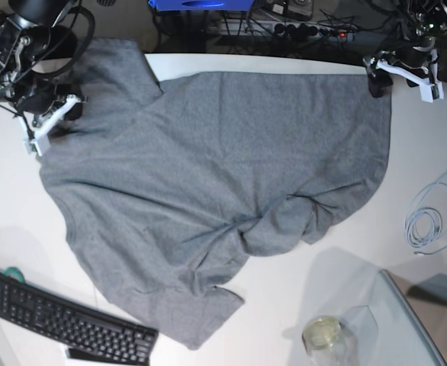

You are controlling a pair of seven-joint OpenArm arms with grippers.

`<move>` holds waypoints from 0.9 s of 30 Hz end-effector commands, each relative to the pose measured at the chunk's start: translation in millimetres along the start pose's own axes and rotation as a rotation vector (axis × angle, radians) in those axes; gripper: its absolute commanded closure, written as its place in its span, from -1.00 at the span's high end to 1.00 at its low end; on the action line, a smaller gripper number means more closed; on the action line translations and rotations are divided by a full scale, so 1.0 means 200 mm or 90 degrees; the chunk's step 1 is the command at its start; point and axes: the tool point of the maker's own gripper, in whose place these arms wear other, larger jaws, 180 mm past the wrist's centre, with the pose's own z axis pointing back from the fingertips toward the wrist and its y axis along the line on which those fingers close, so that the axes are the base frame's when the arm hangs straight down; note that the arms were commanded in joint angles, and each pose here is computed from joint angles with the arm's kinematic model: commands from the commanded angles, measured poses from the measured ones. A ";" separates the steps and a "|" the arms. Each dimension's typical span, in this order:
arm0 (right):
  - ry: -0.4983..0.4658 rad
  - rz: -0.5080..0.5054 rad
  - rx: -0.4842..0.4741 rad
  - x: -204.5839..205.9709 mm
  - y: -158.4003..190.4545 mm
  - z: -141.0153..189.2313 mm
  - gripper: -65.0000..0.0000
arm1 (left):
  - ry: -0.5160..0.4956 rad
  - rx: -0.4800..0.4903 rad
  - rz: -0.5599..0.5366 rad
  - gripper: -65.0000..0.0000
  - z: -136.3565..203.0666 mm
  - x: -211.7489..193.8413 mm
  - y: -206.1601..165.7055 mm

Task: Layout the t-shirt on the table in an organized manner, then fold the t-shirt properly
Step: 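Grasp the shirt's collar-side corners with both grippers, then lift the shirt by its corners and fling it flat with both grippers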

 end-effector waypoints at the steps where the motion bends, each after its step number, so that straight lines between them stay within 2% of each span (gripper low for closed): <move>1: 0.036 0.010 -0.007 -0.06 -0.01 0.00 -1.00 | -0.015 -0.008 -0.009 0.78 0.00 0.04 -0.01; 3: 0.036 0.010 -0.007 -0.06 -0.01 0.00 -1.00 | -0.006 -0.024 -0.014 0.77 -0.02 0.02 -0.06; 5: 0.036 0.010 -0.007 -0.06 -0.01 0.00 -1.00 | 0.001 -0.036 -0.019 0.63 -0.03 0.00 -0.09; 6: 0.036 0.010 -0.007 -0.06 -0.01 0.00 -1.00 | 0.003 -0.039 -0.021 0.46 -0.03 0.00 -0.10; 11: 0.035 0.010 -0.010 -0.06 -0.01 0.01 -1.00 | 0.007 -0.045 -0.020 -0.92 -0.04 -0.01 -0.12; 12: 0.036 0.011 -0.011 -0.07 -0.02 0.01 -1.00 | 0.008 -0.044 -0.022 -1.00 -0.04 -0.01 -0.12; 19: -0.001 0.055 -0.069 -0.05 -0.02 0.20 -1.00 | -0.035 -0.027 -0.074 -1.00 0.07 0.13 -0.09; 24: -0.013 0.047 -0.141 -0.05 -0.08 0.40 -1.00 | -0.075 -0.027 -0.122 -1.00 0.15 0.25 -0.14; 27: -0.013 0.049 -0.148 -0.03 -0.09 0.42 -1.00 | -0.075 -0.026 -0.122 -1.00 0.13 0.28 -0.14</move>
